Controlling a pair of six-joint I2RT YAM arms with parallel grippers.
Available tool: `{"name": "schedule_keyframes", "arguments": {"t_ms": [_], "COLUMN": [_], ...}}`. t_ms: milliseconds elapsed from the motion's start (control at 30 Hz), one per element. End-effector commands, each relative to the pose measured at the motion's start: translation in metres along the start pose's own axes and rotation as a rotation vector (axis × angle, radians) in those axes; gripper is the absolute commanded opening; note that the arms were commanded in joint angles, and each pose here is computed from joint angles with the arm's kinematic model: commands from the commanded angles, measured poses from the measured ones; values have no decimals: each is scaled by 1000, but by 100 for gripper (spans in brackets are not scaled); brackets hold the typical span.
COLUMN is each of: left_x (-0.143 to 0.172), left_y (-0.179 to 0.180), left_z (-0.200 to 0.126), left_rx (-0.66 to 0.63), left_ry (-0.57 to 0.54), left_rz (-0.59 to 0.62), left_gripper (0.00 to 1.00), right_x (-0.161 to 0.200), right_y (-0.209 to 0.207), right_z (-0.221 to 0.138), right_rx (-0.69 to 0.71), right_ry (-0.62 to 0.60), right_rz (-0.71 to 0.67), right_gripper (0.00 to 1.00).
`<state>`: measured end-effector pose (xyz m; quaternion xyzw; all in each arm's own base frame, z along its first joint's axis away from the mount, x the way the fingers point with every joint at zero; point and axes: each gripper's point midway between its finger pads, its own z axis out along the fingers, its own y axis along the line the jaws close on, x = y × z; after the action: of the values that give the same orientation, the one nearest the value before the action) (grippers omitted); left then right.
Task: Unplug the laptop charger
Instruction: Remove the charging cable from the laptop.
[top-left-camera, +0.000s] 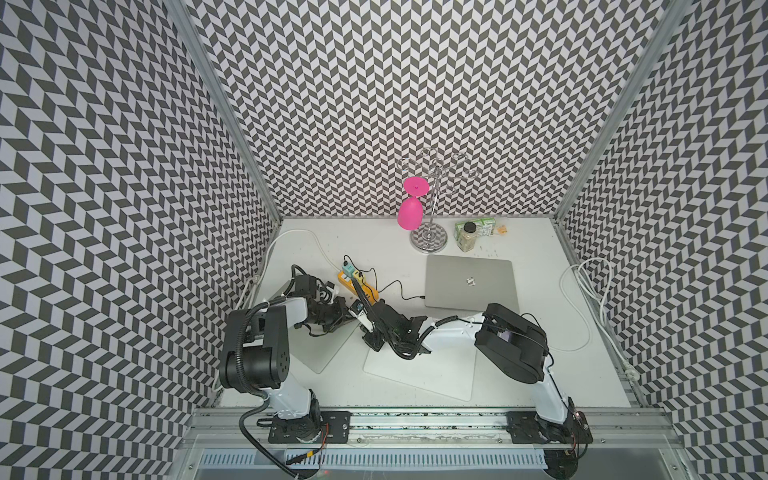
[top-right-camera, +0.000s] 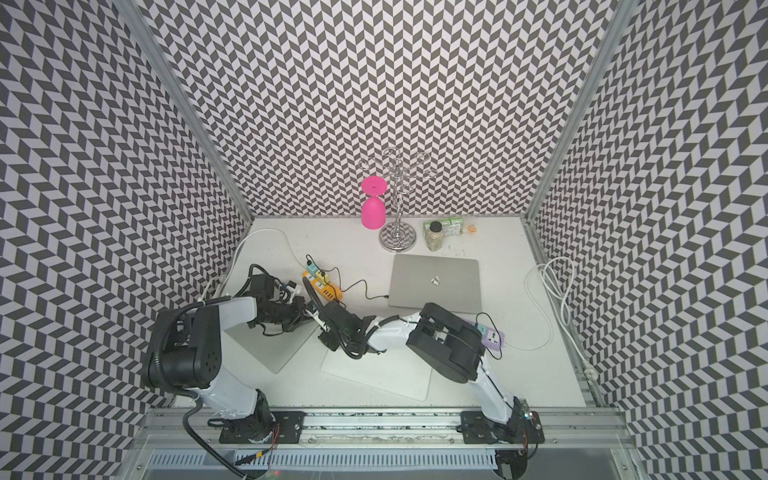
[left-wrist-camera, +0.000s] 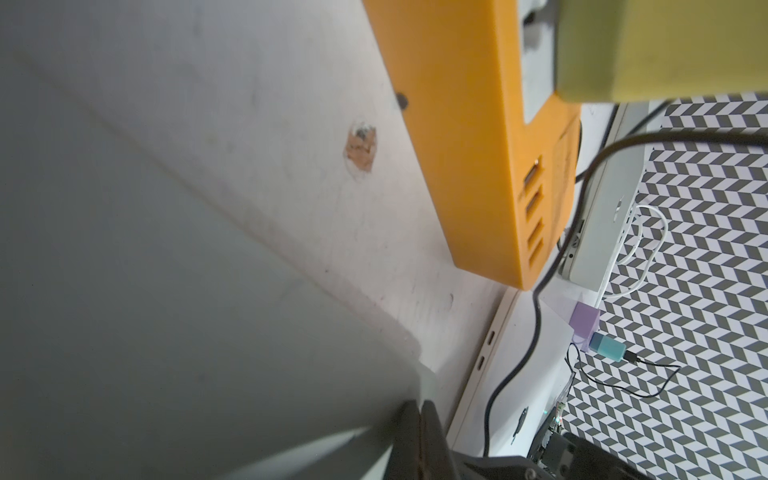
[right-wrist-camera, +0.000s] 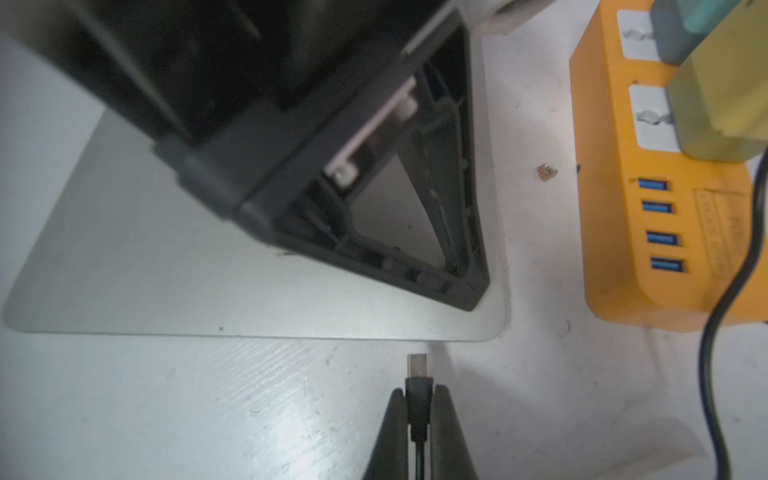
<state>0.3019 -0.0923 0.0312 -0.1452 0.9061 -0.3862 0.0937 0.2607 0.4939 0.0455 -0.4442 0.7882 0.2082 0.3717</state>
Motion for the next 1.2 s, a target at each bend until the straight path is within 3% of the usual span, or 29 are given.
{"name": "schedule_keyframes", "arguments": {"t_ms": [0, 300, 367, 700, 833, 1167], "left_x": [1, -24, -31, -61, -63, -82], "left_y": [23, 8, 5, -22, -21, -26], "left_z": [0, -30, -39, -76, -73, -73], "left_rx": [-117, -99, -73, -2, 28, 61], "left_ry": [-13, -124, -151, -271, -267, -293], "left_rz": [-8, 9, 0, 27, 17, 30], "left_gripper": [0, 0, 9, 18, 18, 15], "right_x": [-30, -33, -31, -20, -34, -111], "right_y": [7, 8, 8, 8, 5, -25], "right_z": [-15, -25, -23, -18, -33, -89], "right_rx": [-24, -36, -35, -37, -22, 46], "right_ry": [-84, -97, -99, -84, -107, -180], "right_rz": [-23, -33, -52, -58, -59, -22], "right_gripper": [8, 10, 13, 25, 25, 27]}}
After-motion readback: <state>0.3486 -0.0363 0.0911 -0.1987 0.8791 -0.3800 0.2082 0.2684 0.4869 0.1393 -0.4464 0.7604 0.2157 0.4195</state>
